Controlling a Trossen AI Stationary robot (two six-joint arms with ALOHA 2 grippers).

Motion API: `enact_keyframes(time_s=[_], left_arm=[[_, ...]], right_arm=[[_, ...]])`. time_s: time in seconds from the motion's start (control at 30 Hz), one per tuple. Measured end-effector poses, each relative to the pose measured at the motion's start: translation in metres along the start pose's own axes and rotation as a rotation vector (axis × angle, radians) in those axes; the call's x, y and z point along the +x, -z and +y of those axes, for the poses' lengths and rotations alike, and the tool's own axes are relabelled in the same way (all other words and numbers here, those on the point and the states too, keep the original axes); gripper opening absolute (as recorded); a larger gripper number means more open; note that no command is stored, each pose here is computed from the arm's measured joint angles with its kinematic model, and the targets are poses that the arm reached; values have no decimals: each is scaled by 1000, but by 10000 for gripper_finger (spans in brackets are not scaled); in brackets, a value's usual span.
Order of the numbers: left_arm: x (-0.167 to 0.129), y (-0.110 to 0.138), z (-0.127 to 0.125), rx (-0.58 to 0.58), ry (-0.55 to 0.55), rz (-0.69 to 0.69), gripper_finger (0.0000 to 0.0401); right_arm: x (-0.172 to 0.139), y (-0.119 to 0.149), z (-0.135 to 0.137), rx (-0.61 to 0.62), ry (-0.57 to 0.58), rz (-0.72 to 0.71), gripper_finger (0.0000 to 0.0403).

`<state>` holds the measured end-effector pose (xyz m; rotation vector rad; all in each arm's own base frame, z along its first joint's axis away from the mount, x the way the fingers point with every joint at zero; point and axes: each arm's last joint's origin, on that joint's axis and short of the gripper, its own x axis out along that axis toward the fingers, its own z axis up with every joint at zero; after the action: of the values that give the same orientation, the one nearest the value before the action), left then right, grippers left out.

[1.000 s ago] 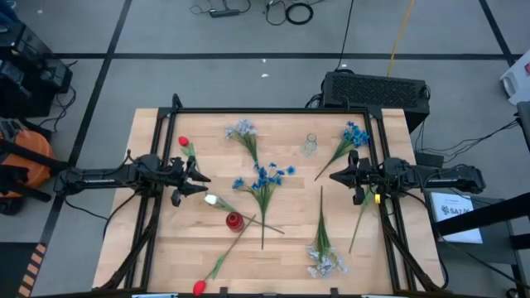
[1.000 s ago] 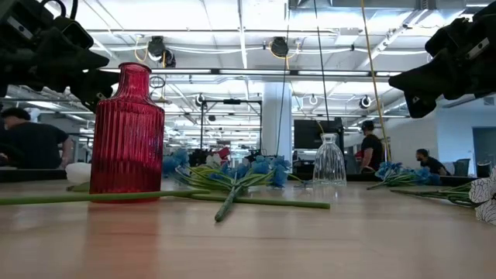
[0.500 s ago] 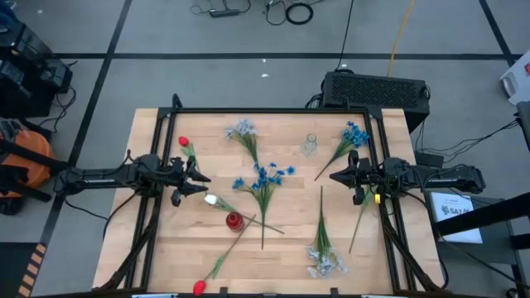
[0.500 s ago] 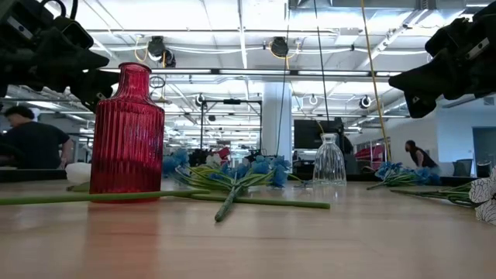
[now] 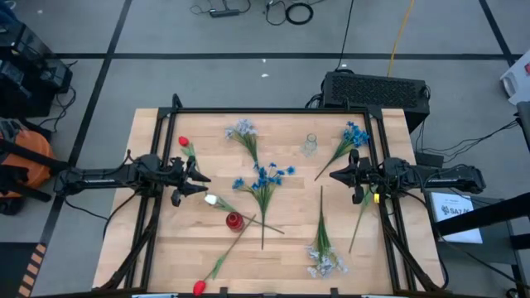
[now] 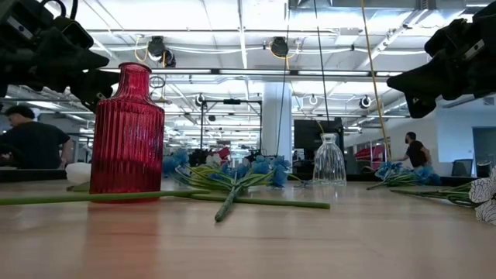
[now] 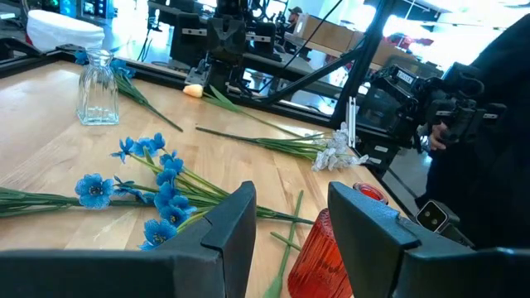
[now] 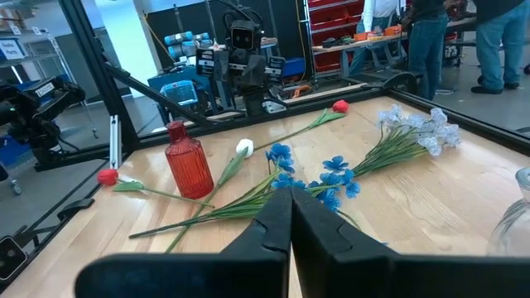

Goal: Sort flowers into vase by color
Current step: Put the bottom white flower into the red vase

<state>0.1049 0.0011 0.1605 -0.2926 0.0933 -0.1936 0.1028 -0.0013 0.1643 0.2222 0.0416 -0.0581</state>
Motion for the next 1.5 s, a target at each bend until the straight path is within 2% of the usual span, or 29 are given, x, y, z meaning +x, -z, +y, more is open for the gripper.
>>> enact_keyframes(time_s=[0.3, 0.47, 0.6, 0.7, 0.9, 1.03, 1.17, 1.27, 1.4, 1.5], left_arm=[[0, 0, 0, 0, 0, 0, 157], [0, 0, 0, 0, 0, 0, 157], [0, 0, 0, 0, 0, -1, 157], [0, 0, 0, 0, 0, 0, 157], [0, 0, 0, 0, 0, 0, 157], [0, 0, 0, 0, 0, 0, 157], [0, 0, 0, 0, 0, 0, 157], [0, 0, 0, 0, 0, 0, 157], [0, 0, 0, 0, 0, 0, 157], [0, 0, 0, 0, 0, 0, 157]], right_arm=[[0, 0, 0, -3, 1, 0, 0], [0, -4, -2, -26, 94, -54, 0], [-1, -27, 1, -14, 126, -200, 0], [-1, -54, 5, -35, 233, -198, 0], [15, -100, 11, -86, 466, 75, 0], [34, -123, 16, -34, 562, 270, 0], [51, -131, 19, 32, 618, 520, 0], [61, -129, 22, 7, 568, 789, 0], [70, -120, 27, -127, 411, 1141, 0], [75, -110, 31, -253, 323, 1313, 0]])
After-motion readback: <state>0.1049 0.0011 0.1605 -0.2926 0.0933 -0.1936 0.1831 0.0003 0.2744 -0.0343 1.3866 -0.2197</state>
